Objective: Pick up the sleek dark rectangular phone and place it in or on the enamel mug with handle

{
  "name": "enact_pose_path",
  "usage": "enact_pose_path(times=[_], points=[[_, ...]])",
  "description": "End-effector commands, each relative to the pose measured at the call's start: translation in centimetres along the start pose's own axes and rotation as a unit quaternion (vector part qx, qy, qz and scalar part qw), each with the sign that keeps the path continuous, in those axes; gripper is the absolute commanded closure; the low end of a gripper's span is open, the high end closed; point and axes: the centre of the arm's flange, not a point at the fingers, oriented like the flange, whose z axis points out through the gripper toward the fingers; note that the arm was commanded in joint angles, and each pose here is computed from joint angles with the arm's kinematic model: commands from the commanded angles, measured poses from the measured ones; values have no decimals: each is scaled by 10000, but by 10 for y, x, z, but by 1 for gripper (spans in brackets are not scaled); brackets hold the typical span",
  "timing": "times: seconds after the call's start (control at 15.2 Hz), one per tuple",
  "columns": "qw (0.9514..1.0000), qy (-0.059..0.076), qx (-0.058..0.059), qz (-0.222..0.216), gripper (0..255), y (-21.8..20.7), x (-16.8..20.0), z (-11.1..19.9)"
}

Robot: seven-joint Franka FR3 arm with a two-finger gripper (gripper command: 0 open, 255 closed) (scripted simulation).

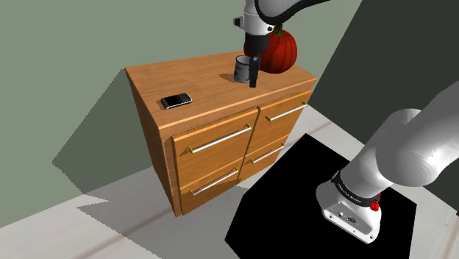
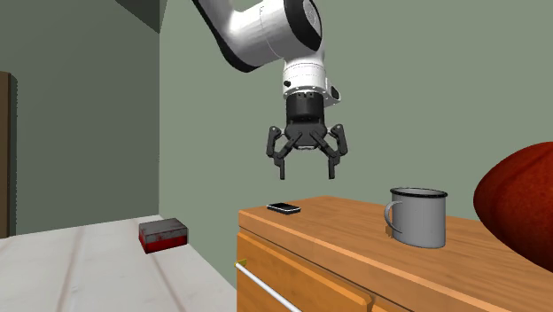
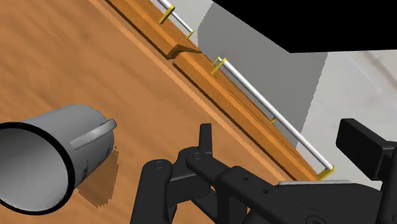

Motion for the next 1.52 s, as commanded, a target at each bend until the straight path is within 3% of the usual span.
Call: enact_pose_path(times=[0.0,0.26,0.59,0.86,1.19,1.45], points=[[9996,82,-3,-267,0,1,23,6],[9967,237,-7,-780,0,2,70,17],[9890,429,-11,-1419,0,-3,129,28],[9796,581,-14,-1926,0,-13,175,35],[9641,766,-18,-2542,0,-32,231,42],[9641,766,-18,-2542,0,-33,234,62]])
